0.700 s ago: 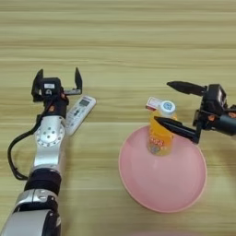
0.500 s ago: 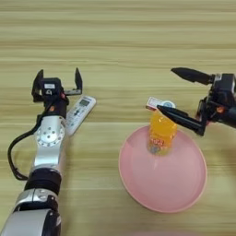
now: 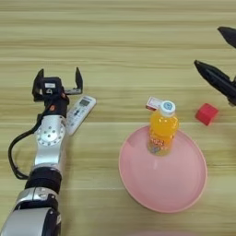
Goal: Move the objects on the table
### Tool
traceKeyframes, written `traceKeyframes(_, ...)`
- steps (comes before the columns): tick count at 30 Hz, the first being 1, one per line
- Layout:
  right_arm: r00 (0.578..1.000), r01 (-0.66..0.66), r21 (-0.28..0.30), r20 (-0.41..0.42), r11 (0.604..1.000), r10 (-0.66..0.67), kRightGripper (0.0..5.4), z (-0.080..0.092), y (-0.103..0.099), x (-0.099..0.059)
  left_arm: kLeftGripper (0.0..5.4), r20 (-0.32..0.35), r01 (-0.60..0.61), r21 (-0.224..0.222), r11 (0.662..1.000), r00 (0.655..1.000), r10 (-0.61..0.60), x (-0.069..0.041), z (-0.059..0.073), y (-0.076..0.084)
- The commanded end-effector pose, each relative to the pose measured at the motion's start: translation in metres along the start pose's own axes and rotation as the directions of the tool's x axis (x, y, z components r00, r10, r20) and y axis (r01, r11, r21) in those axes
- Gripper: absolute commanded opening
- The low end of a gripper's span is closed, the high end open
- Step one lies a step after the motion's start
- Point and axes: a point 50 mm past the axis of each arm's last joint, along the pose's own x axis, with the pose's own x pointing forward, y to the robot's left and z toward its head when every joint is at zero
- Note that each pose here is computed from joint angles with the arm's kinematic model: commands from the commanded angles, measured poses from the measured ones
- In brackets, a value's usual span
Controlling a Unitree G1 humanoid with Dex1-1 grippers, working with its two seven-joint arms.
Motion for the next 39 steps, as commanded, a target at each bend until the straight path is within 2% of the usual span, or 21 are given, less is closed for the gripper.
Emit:
traceKeyframes(1,0.993,0.063,-0.036,-0.096,0.997,-0.066,5.39,-0.011,-0.010,-0.013,5.40,0.012,0.004,0.007,1.000,1.000,-0.004,0.002,0.002,0.001)
traceKeyframes(7,0.942,0.155,-0.068,-0.289,0.986,-0.168,5.39,-0.045,-0.022,-0.026,5.40,0.012,0.003,0.009,1.000,1.000,-0.003,0.002,0.002,0.002)
traceKeyframes(15,0.868,0.118,-0.039,-0.481,0.992,-0.122,5.39,-0.081,-0.023,-0.037,5.40,0.011,0.002,0.009,1.000,1.000,-0.002,0.003,0.002,0.004)
traceKeyframes(26,0.801,0.113,-0.008,-0.591,0.994,-0.096,5.39,-0.103,-0.026,-0.041,5.40,0.010,0.008,0.012,1.000,1.000,-0.008,0.003,0.002,0.004)
traceKeyframes(39,0.748,0.132,0.027,-0.659,0.991,-0.081,5.39,-0.125,-0.026,-0.043,5.40,0.012,0.015,0.014,1.000,1.000,-0.015,0.002,0.002,0.004)
